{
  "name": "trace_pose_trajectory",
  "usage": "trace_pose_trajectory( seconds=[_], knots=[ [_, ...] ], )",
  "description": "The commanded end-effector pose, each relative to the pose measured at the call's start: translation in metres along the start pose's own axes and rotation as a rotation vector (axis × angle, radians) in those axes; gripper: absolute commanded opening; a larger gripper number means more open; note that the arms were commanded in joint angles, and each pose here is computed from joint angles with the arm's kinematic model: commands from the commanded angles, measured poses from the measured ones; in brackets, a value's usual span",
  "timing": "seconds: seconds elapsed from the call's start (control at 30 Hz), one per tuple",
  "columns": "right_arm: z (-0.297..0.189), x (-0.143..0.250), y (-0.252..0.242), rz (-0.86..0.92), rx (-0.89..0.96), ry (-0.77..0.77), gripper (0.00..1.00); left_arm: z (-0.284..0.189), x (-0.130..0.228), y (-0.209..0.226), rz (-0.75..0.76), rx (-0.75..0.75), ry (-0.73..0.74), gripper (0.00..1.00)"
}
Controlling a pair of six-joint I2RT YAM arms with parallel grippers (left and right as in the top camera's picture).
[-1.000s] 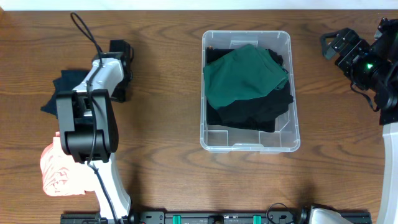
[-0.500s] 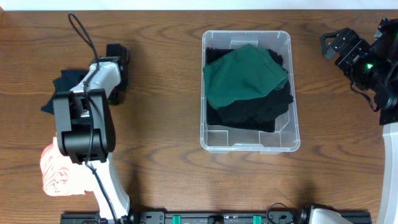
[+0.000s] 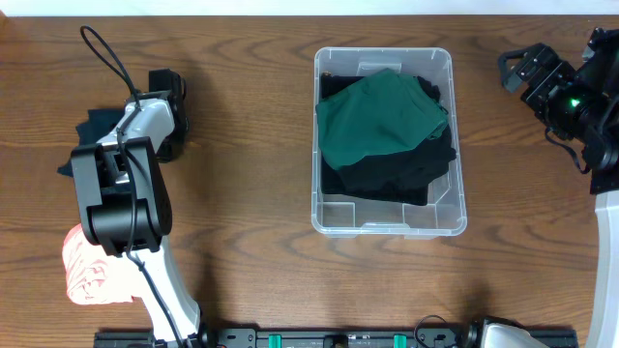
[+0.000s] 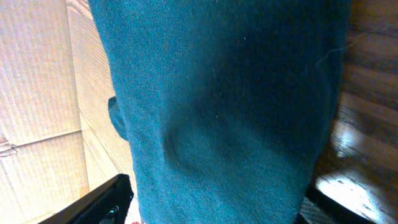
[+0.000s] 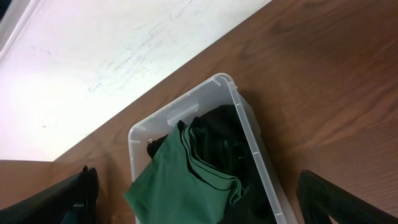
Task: Pack container
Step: 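Lower the left gripper onto the dark teal garment and close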
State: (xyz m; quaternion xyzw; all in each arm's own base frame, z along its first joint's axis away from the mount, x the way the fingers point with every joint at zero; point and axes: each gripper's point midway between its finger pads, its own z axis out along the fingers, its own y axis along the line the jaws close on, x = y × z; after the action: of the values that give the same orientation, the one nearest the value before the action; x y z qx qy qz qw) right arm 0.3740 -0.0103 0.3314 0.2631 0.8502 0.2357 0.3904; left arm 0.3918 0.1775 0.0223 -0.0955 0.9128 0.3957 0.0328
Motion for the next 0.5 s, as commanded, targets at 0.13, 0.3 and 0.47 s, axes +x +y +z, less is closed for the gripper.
trace_pose_trajectory(
  seconds=[0.13,0.3,0.47],
  knots=[
    [-0.006,-0.002,0.003,0.002,-0.009,-0.015,0.99,0.007,0.008,0.012,-0.038,-0.092,0.019,0.75],
    [-0.006,-0.002,0.003,0.002,-0.009,-0.015,0.99,0.007,0.006,0.012,-0.054,-0.096,0.007,0.75],
    [-0.006,-0.002,0.003,0.002,-0.009,-0.015,0.99,0.012,0.008,0.009,-0.064,-0.096,0.0,0.75]
  ],
)
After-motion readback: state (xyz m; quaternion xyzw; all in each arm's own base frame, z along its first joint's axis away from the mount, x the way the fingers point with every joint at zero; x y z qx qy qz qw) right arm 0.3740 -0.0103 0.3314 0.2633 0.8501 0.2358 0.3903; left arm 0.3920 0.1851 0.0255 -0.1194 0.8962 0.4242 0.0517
